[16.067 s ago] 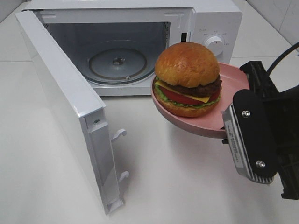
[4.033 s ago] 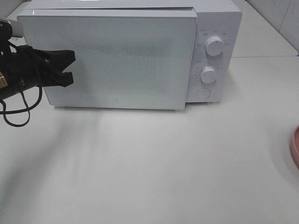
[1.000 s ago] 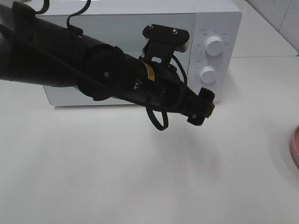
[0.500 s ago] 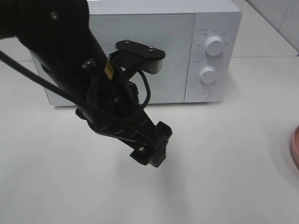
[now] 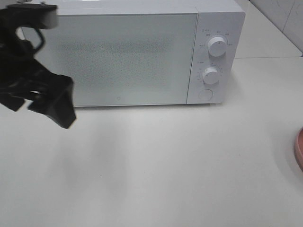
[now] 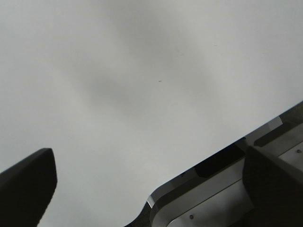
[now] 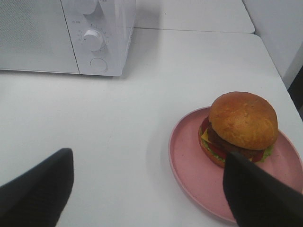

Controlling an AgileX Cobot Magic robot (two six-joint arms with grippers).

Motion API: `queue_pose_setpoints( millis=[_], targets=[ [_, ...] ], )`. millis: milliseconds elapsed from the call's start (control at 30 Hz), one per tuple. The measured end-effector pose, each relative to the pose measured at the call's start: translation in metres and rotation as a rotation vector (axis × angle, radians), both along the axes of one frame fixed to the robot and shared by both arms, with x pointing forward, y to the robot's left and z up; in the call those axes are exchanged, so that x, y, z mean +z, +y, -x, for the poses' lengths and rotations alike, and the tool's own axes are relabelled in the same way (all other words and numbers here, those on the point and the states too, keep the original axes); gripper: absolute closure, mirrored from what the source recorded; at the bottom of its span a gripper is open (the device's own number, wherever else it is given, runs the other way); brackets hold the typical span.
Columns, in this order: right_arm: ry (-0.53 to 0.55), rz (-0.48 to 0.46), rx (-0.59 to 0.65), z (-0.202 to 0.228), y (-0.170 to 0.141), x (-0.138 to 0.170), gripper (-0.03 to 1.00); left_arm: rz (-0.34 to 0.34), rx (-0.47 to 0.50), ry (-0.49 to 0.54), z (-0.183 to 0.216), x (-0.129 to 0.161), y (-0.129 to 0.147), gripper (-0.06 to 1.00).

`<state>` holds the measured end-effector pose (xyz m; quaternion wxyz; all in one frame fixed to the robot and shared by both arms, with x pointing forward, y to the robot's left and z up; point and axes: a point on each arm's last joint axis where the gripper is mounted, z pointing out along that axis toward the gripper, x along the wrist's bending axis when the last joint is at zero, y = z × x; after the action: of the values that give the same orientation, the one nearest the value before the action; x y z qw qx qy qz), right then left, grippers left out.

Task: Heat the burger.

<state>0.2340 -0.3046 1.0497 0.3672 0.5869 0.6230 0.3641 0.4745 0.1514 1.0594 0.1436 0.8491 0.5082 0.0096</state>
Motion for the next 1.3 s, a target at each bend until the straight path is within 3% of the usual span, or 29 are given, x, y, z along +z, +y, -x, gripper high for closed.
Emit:
queue_pose_setpoints(
  millis=[33, 100, 133, 367, 567, 900, 1300],
  targets=[
    [0.000, 0.000, 0.000, 0.000, 0.000, 0.000, 0.20, 0.004, 0.060, -0.013, 0.002, 0.005, 0.023, -0.04],
    [0.000, 0.000, 0.000, 0.000, 0.000, 0.000, 0.20, 0.006, 0.088, -0.019, 0.005, 0.007, 0.034, -0.04],
    [0.000, 0.000, 0.000, 0.000, 0.000, 0.000, 0.20, 0.010, 0.158, -0.037, 0.011, 0.011, 0.057, -0.04],
    [0.000, 0.000, 0.000, 0.000, 0.000, 0.000, 0.20, 0.013, 0.351, -0.061, 0.043, 0.012, 0.111, -0.04],
    [0.000, 0.000, 0.000, 0.000, 0.000, 0.000, 0.20, 0.014, 0.410, -0.073, 0.081, 0.006, 0.127, -0.04],
    [0.000, 0.000, 0.000, 0.000, 0.000, 0.000, 0.20, -0.006, 0.406, -0.140, 0.139, -0.017, 0.135, -0.04],
    [0.000, 0.000, 0.000, 0.000, 0.000, 0.000, 0.20, 0.062, 0.413, -0.493, 0.189, -0.010, 0.141, -0.04]
  ],
)
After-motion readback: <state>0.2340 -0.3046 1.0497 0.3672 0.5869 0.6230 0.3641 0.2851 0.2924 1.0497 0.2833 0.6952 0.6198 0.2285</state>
